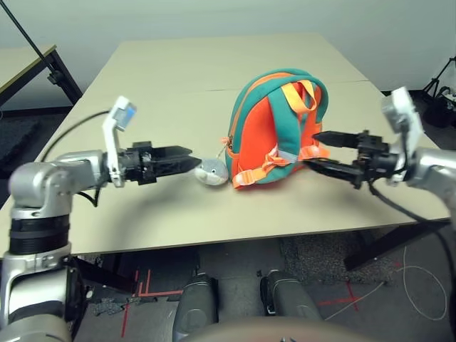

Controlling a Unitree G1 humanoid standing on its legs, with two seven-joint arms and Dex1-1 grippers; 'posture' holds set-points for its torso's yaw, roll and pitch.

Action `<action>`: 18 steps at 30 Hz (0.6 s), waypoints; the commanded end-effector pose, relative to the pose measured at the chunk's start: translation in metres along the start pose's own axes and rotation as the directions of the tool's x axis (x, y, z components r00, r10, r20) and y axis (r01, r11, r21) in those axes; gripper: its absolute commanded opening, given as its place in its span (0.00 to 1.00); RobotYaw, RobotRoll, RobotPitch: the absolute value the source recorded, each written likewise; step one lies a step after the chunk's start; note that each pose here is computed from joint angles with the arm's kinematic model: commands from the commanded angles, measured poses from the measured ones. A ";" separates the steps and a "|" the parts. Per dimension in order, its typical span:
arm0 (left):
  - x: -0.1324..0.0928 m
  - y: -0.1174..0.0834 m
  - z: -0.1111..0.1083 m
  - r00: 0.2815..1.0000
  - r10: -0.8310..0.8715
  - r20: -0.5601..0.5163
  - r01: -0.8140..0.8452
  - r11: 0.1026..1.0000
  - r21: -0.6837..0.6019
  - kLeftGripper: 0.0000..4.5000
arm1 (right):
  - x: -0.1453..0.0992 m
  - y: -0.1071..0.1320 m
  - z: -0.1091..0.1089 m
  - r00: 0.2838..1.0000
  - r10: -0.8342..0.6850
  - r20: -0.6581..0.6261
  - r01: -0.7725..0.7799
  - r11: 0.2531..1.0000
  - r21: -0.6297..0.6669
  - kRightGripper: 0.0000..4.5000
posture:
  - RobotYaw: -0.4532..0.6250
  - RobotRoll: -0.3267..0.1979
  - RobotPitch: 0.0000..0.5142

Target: Put the pencil case into the backpack and zip it.

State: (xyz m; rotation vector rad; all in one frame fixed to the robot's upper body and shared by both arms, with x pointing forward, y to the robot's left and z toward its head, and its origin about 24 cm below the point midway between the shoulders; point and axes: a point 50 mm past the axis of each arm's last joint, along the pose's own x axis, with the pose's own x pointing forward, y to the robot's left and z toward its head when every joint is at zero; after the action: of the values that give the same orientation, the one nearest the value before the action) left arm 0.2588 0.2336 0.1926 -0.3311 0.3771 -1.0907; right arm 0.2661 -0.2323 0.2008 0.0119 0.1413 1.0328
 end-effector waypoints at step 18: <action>-0.030 0.081 -0.048 0.436 0.791 0.429 -0.868 0.496 -0.033 1.00 | -0.007 -0.124 -0.072 0.500 -0.853 0.148 0.829 0.521 0.203 1.00 | 0.45 0.62 0.00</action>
State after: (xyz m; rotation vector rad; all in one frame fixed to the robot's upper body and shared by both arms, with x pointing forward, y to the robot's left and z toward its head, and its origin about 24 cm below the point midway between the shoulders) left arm 0.2891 0.2827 0.1243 -0.1819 0.0500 -0.1266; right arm 0.3588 -0.3035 0.1250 0.1584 -0.0160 0.0625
